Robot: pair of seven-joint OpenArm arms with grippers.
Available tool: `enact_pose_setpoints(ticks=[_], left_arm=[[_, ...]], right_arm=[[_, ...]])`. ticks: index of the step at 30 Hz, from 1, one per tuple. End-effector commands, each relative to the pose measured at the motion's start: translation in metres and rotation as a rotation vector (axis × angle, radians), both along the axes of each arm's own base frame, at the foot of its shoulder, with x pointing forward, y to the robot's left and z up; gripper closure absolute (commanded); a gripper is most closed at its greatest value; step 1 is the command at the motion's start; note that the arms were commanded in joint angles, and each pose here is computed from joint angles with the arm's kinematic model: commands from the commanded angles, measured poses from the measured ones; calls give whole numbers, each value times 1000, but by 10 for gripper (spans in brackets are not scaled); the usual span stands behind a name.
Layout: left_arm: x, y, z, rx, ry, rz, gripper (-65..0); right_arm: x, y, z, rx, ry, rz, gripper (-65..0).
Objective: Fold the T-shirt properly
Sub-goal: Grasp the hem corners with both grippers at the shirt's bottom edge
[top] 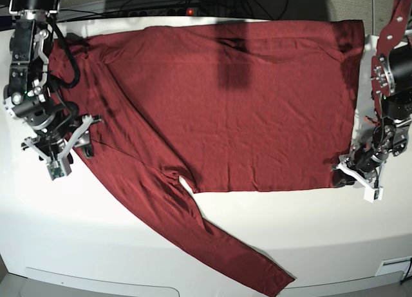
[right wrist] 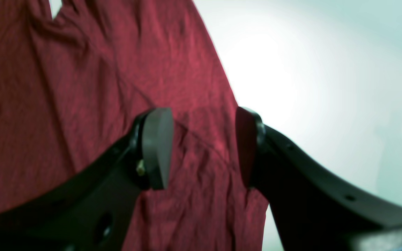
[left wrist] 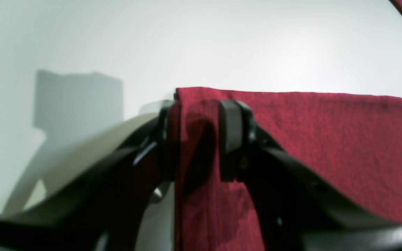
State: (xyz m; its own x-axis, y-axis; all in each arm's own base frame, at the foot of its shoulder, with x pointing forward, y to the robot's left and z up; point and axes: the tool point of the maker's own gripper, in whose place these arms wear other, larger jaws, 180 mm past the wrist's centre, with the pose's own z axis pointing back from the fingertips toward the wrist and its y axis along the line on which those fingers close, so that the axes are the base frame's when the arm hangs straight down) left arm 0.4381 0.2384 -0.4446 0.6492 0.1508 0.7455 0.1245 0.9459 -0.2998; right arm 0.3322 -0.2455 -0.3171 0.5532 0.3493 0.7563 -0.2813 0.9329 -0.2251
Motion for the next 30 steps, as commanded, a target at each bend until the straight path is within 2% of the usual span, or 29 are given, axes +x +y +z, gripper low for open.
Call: enact_pose_setpoints(ticks=[1,5,10,16,18,22,26,30], left_arm=[[-4,-1,-4,22,52,-34,-183],[-14,-4,-14,28,116,-55,-183],[-22,-19,-24,14,171,-84,-183],[-31,-33,-34,-10,178,-91,-168],[-31,-31,-35,-10,168,-84,-138],[-25,-20,-28,-13,128,-52,0],[-21,-13,-22,-23,107,-28,0],[-20,-9,-21,-19,102,-24,0]], right_arm=[[10,-2,18,-3,-60,7,-295],[16,-1,25,-1,-80,8,-295],[23,9,36,71,-110,25,-295],[24,8,37,65,-107,22,-295],[25,8,37,65,-108,22,-295],[25,8,38,67,-114,24,-295],[32,8,41,79,-138,30,-295],[51,6,7,76,-27,47,-295]])
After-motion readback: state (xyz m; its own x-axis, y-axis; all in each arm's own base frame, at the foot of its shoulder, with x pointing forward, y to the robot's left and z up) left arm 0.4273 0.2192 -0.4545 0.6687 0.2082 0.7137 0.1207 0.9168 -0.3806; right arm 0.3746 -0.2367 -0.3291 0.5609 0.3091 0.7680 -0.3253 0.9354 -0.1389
